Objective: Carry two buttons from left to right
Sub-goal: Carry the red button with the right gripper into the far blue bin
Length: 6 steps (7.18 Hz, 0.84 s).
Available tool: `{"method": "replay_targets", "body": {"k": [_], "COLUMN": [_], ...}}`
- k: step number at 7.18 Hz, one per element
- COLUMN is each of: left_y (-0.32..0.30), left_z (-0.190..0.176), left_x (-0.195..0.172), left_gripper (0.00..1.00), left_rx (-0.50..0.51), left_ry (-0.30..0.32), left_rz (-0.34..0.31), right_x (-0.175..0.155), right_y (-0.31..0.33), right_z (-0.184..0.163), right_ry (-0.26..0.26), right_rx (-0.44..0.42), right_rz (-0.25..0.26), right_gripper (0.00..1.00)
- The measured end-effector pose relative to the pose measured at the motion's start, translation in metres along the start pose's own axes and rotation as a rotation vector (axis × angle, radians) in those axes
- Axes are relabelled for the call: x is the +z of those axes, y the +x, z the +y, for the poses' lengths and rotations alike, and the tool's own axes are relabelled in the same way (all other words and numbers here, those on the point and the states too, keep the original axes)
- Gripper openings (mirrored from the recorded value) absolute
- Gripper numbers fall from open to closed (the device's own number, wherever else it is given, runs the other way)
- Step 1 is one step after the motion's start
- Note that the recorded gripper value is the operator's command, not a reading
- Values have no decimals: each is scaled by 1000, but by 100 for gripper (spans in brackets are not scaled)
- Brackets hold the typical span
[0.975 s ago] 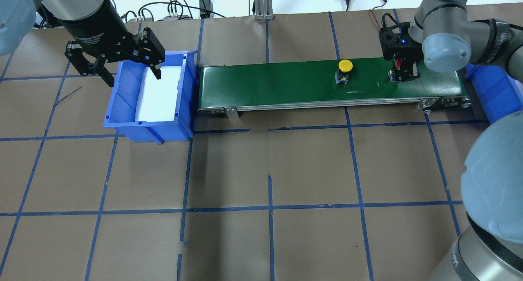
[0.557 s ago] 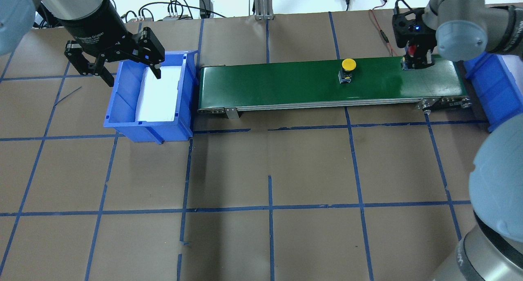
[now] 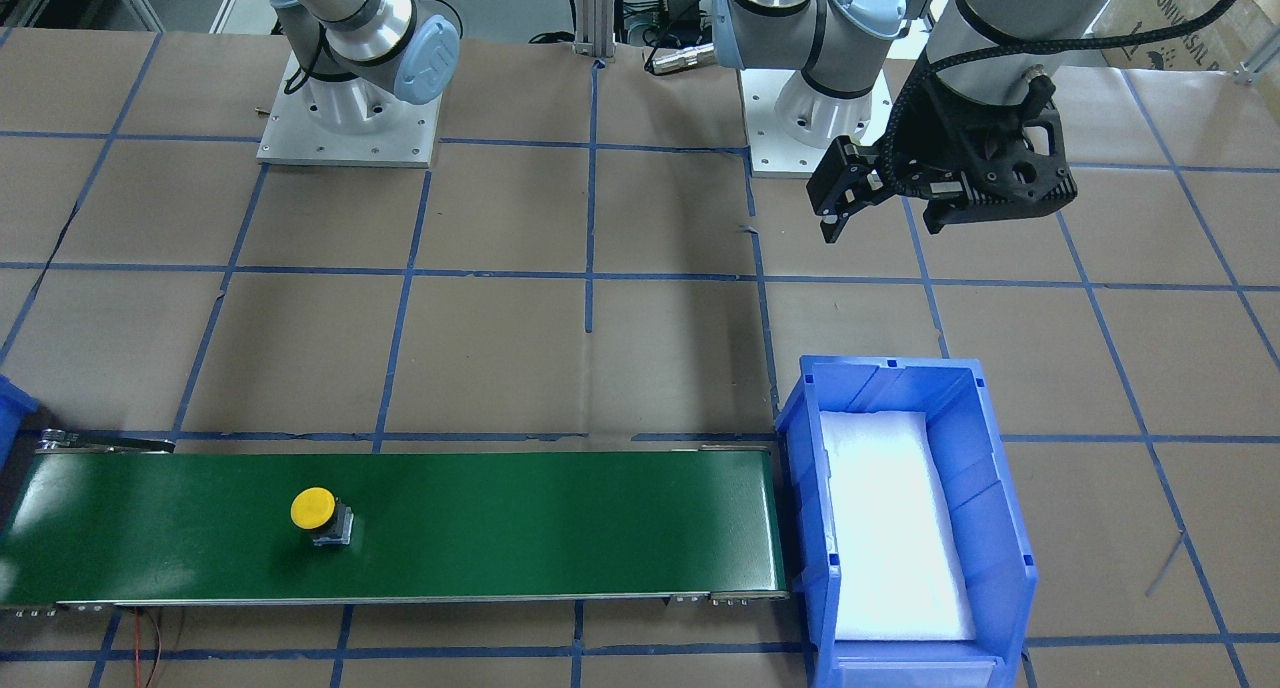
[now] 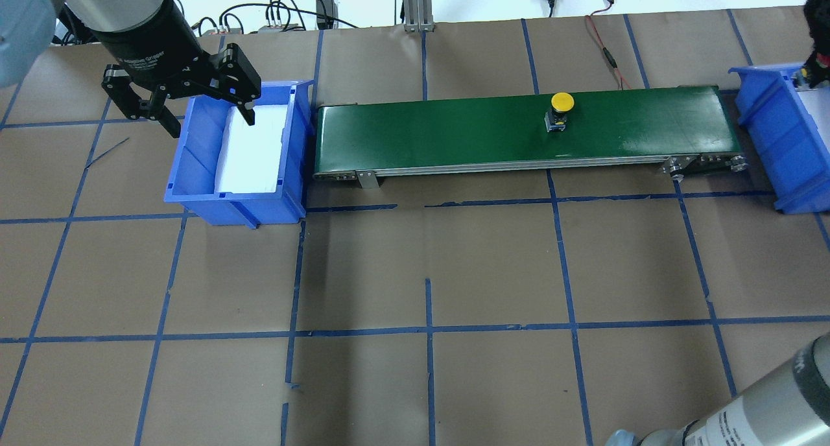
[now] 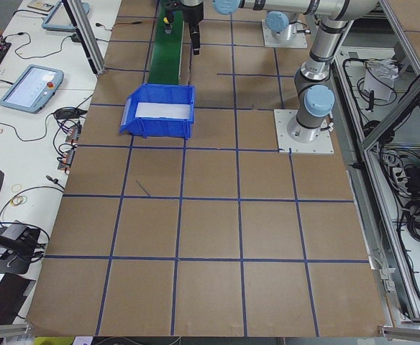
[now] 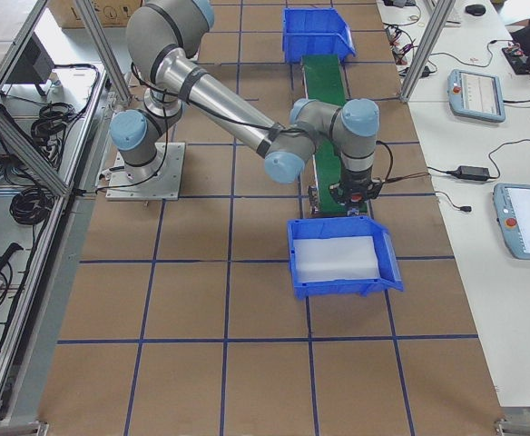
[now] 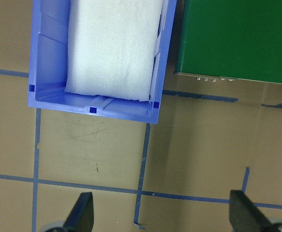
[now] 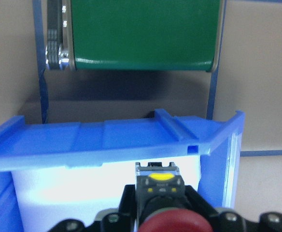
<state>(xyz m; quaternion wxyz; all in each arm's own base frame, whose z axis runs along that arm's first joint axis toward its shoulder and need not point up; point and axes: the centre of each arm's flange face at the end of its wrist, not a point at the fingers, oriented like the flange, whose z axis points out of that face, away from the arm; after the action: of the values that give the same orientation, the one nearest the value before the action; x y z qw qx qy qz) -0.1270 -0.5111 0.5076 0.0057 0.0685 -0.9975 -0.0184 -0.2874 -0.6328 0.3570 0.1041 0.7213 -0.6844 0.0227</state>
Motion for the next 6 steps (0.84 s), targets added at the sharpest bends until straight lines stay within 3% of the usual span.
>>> {"method": "replay_targets", "body": {"k": [2,4,5,6], "left_y": [0,0,0,0], "left_z": [0,0,0,0], "left_x": [0,0,0,0], "left_gripper": [99,99,99,99], "left_rx": [0,0,0,0], "left_ry": [0,0,0,0], "left_rz": [-1,1,0,-1], "right_x": [52,108,124,131], "right_y": [-24,-33,-34,-32], "right_z": [53,80,88,92], "right_ry": [65,113,120,121], "right_rx": [-8,-20,-23,-31], "right_rz": [-15,-15,-16,-14], "right_gripper": [9,13,29,58]}}
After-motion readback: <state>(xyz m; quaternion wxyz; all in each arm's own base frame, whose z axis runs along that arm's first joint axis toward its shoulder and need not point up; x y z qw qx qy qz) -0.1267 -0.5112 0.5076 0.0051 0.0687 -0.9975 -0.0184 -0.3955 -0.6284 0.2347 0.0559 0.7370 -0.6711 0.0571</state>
